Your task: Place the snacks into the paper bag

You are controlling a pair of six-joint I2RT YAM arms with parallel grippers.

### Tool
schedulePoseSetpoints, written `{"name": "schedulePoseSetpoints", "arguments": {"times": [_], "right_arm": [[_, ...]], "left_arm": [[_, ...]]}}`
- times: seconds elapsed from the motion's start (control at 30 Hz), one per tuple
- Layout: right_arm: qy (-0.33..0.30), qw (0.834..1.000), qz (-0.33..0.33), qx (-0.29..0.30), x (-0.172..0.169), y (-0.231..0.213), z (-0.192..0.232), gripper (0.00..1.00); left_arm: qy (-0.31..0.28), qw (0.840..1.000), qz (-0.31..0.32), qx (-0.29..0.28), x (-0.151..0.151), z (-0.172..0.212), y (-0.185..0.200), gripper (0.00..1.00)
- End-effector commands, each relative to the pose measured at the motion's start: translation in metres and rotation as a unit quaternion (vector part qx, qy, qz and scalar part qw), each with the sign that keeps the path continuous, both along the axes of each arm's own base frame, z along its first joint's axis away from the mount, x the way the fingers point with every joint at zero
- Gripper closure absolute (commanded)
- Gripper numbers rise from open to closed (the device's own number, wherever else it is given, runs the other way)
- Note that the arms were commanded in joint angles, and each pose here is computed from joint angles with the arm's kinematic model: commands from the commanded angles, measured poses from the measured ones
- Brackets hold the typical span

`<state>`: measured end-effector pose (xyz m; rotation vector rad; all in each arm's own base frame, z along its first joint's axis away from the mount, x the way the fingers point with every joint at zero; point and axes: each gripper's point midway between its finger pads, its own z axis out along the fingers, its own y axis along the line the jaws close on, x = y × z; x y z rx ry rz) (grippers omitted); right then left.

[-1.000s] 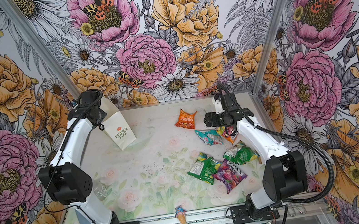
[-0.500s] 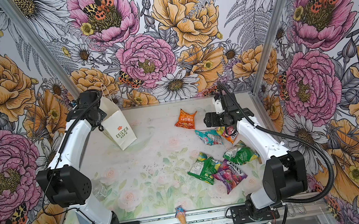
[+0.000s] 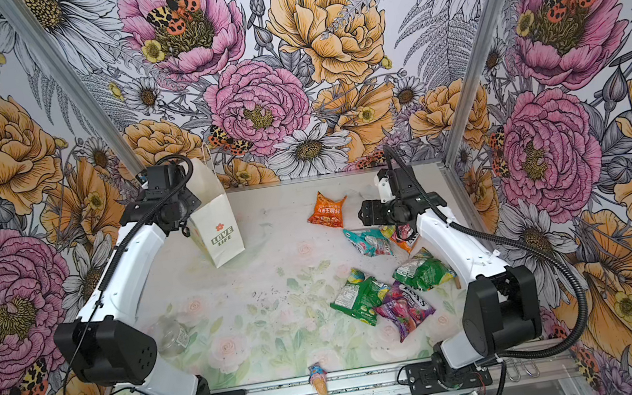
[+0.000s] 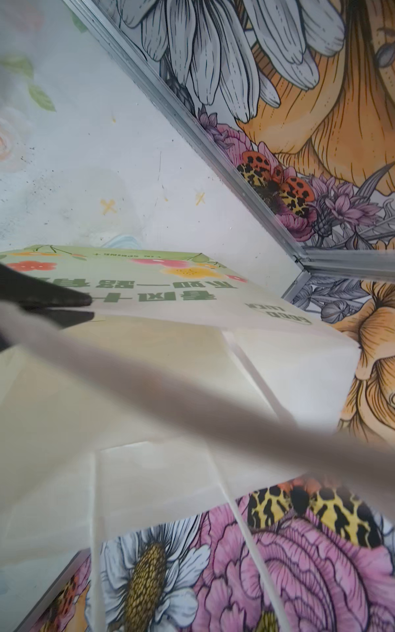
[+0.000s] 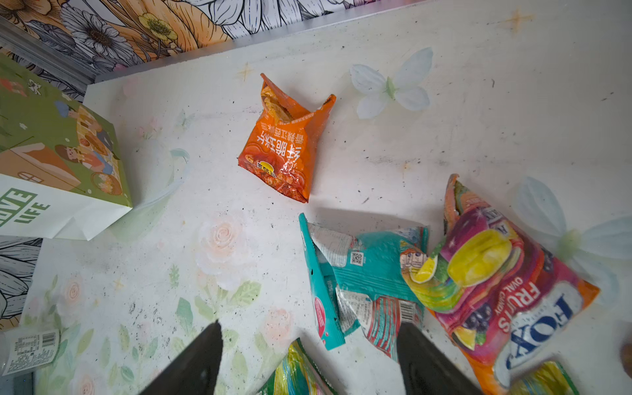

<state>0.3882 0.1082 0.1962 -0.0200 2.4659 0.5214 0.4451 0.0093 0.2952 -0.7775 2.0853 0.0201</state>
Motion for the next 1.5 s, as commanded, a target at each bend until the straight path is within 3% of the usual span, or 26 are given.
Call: {"name": "schedulePoseSetpoints", "arguments": {"times": [0.0, 0.47, 0.8, 1.17, 1.47], "right_arm": [[-0.012, 1.0, -0.007, 0.013, -0.001, 0.001, 0.009, 0.18], [-0.011, 0.999, -0.045, 0.024, -0.012, -0.006, 0.014, 0.19], [0.016, 0.996, -0.059, 0.06, -0.003, 0.002, 0.011, 0.15], [0.034, 0.993, -0.087, 0.071, 0.057, 0.028, 0.005, 0.07], [0.056, 0.991, -0.103, 0.066, 0.113, 0.06, -0.028, 0.02]], "left_arm": [[-0.055, 0.998, -0.039, -0.019, 0.002, 0.023, -0.023, 1.0], [-0.106, 0.981, -0.149, -0.06, -0.026, 0.048, -0.123, 1.0], [-0.103, 0.973, -0.197, -0.062, -0.045, 0.045, -0.152, 1.0], [-0.096, 0.963, -0.241, -0.072, -0.066, 0.038, -0.163, 1.0], [-0.078, 0.953, -0.282, -0.082, -0.077, 0.026, -0.181, 1.0]]}}
